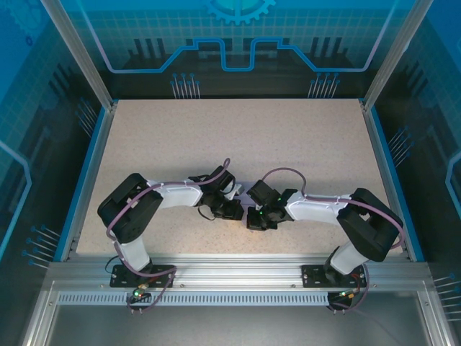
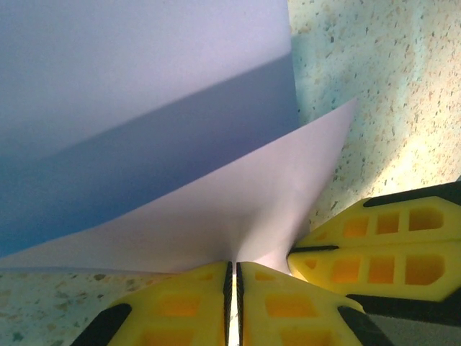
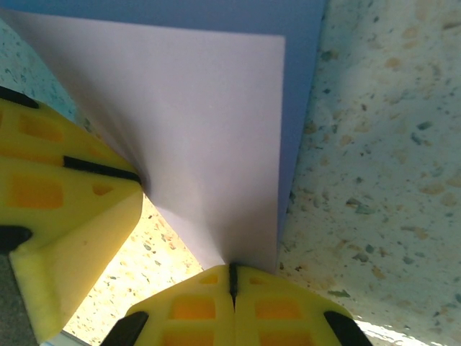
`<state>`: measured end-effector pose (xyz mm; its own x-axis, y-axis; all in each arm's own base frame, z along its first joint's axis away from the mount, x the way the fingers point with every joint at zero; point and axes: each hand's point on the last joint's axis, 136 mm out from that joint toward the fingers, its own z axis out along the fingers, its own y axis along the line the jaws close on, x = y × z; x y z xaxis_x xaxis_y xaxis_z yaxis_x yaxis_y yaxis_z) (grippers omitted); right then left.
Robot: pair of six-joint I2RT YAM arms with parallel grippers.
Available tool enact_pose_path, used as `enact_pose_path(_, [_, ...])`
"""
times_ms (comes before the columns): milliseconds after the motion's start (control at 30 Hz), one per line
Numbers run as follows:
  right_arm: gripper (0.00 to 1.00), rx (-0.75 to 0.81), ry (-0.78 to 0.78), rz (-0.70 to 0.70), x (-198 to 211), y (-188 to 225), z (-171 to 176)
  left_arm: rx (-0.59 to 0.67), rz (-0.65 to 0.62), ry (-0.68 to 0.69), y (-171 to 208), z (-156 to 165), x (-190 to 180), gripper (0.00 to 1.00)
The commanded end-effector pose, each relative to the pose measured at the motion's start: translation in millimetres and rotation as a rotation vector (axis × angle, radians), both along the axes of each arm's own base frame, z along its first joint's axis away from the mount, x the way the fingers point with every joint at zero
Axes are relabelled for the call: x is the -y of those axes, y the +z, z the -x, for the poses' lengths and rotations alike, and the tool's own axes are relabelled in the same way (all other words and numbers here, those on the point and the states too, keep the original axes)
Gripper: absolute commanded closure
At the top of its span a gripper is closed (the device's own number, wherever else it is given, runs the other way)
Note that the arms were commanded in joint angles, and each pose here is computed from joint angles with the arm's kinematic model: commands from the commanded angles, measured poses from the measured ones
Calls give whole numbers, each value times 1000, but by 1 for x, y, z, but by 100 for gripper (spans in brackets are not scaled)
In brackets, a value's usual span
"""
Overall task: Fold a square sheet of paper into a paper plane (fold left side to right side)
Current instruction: Third fold the triangle at the center of the table.
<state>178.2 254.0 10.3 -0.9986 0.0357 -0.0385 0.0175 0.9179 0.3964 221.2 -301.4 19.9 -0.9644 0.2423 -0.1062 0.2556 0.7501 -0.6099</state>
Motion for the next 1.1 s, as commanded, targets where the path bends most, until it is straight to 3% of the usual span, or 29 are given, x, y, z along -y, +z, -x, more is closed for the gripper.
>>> enact_pose_path(0, [100,-75,12,148,30,-26,21,72,21,-38,22,-2,3,86])
enact_pose_path(233, [100,-72,11,145,28,-25,20,63,72,-53,34,1,9,86])
enact_pose_path(533, [100,-73,12,148,29,-25,21,31,76,-60,18,-5,19,86])
enact_pose_path(1067, [100,-83,18,165,32,-26,22,40,-56,-47,-10,-7,1,89])
